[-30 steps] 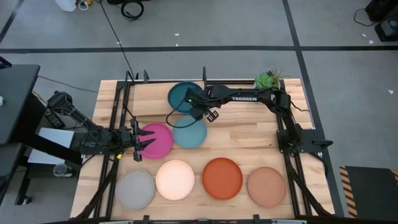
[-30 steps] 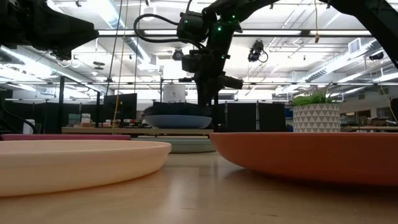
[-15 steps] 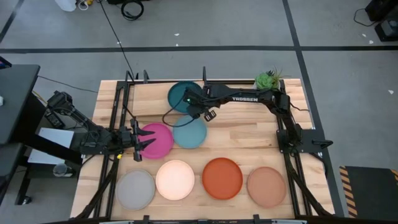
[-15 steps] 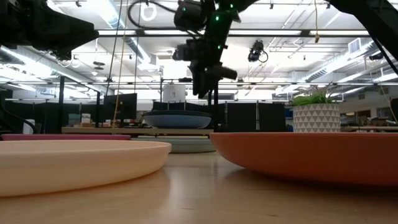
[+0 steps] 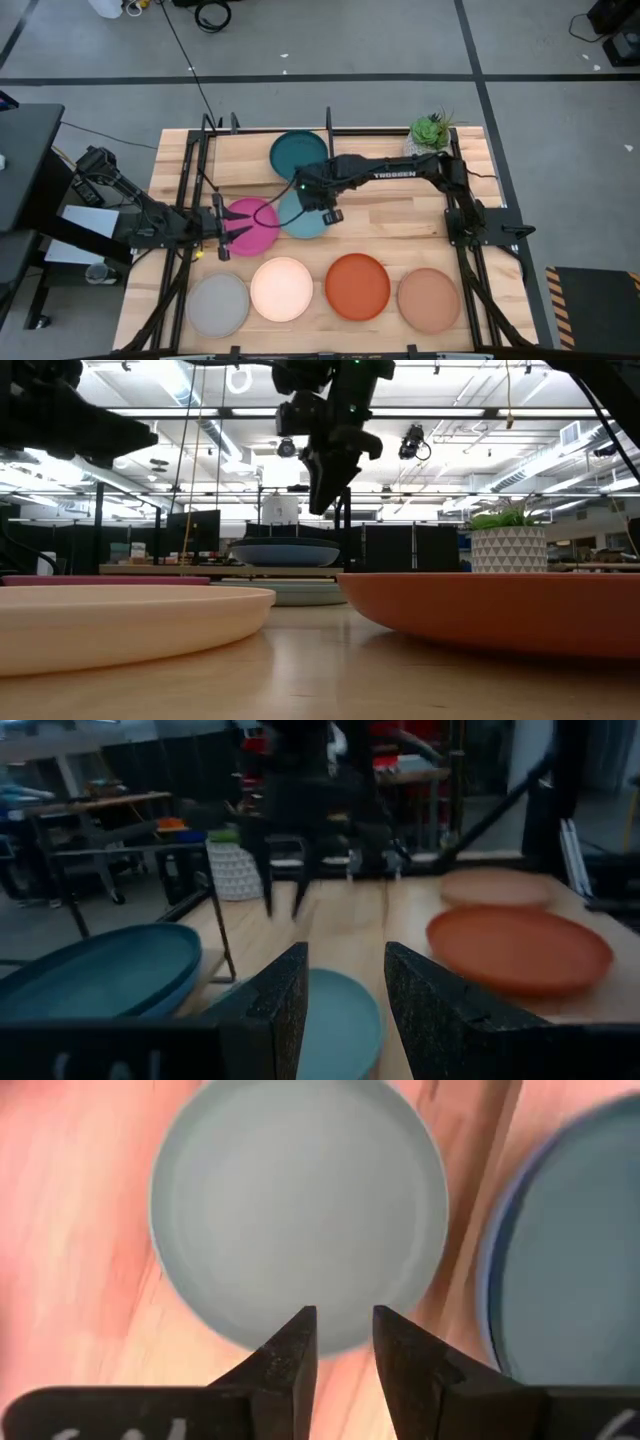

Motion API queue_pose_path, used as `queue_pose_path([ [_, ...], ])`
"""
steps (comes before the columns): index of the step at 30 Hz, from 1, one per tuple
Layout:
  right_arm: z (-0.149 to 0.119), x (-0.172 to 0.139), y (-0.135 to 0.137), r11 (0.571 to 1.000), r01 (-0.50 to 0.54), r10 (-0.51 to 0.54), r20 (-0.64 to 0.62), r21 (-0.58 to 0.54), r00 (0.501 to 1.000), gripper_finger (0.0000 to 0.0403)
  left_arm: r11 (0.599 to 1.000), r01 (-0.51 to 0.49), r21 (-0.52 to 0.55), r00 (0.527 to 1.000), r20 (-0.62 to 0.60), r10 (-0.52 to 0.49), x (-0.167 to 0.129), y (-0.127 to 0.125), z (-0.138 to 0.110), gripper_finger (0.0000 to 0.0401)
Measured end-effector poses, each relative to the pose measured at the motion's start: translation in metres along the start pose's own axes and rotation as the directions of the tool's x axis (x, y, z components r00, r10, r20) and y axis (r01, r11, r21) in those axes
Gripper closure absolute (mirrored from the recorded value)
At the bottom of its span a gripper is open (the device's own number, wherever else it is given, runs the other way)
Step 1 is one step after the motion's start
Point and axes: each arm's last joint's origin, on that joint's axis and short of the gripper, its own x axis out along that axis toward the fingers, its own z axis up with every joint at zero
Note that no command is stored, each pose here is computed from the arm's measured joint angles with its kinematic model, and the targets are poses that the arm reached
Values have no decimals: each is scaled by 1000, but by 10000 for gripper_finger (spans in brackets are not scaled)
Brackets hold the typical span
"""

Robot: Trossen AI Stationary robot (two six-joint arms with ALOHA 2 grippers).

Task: Place and stack plates onto a shelf
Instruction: Put the light blue plate on the shelf

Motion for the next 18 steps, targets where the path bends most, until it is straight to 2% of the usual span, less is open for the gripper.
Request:
queue_pose_path([
  [4,2,11,12,1000,17,-17,7,-13,1000,311,998,-55,-42,998,9,55,2,3,1,259],
  [8,1,16,20,1000,23,-22,38,-7,999,319,996,-84,-35,996,-8,83,6,7,-1,260],
  [13,-6,16,27,998,45,-48,115,33,992,321,999,-26,-23,999,-43,25,13,9,1,260],
  [18,-23,18,33,995,83,-94,220,56,971,321,999,-32,25,989,-146,35,24,8,17,260],
])
